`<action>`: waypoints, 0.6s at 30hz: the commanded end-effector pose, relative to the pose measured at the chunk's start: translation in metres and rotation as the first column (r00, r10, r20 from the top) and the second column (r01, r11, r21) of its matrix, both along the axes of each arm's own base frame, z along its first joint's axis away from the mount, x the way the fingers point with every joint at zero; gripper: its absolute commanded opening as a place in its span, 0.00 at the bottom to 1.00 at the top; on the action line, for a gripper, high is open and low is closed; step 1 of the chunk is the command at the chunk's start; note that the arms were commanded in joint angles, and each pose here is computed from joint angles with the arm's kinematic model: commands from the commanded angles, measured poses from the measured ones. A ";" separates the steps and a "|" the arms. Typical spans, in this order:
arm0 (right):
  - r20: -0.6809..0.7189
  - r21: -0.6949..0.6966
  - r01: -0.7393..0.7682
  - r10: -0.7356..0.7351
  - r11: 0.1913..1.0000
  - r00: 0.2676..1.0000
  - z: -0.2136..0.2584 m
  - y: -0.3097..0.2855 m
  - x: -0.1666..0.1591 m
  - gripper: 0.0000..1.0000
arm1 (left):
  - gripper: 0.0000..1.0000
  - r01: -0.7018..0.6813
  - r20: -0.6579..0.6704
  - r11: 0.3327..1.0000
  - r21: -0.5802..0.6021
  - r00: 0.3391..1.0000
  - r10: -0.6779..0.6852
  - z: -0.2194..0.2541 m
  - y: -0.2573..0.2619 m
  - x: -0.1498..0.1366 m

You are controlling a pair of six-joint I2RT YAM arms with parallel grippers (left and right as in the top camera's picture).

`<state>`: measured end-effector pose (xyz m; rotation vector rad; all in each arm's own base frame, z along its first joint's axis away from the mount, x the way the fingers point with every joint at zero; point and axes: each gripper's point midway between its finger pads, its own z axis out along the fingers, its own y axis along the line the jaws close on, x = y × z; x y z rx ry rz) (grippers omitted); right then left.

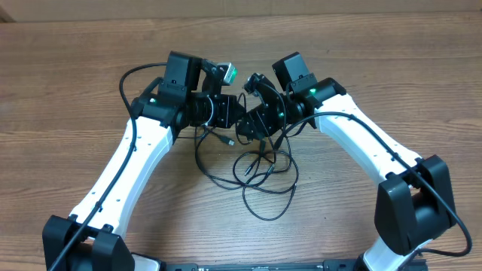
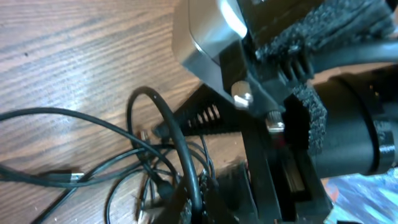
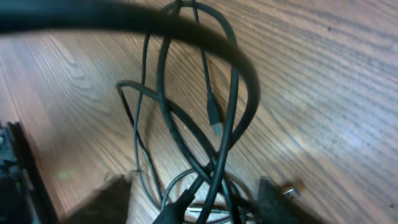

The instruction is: Untangle cables

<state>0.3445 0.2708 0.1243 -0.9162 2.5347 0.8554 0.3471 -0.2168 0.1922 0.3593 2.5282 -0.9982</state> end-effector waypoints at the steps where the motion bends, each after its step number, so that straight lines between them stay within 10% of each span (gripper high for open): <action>1: 0.001 -0.019 0.003 -0.003 1.000 1.000 -0.006 -0.002 0.001 0.33 | 0.04 0.050 0.045 0.998 -0.042 0.998 -0.048 0.020 -0.006 -0.007; 4: -0.014 -0.026 0.003 -0.003 1.000 1.000 -0.008 -0.003 -0.002 0.04 | 0.04 0.050 0.045 0.998 -0.042 0.998 -0.048 0.020 -0.006 -0.006; 14: -0.080 -0.058 0.001 -0.006 0.998 0.997 -0.014 -0.010 -0.015 0.04 | 0.04 -0.003 0.042 1.000 0.000 0.999 0.003 0.015 0.001 0.000; 18: -0.119 -0.076 0.002 -0.011 0.997 0.993 -0.016 -0.014 -0.023 0.04 | 0.04 -0.262 0.017 0.947 0.185 0.965 0.263 -0.008 0.041 0.018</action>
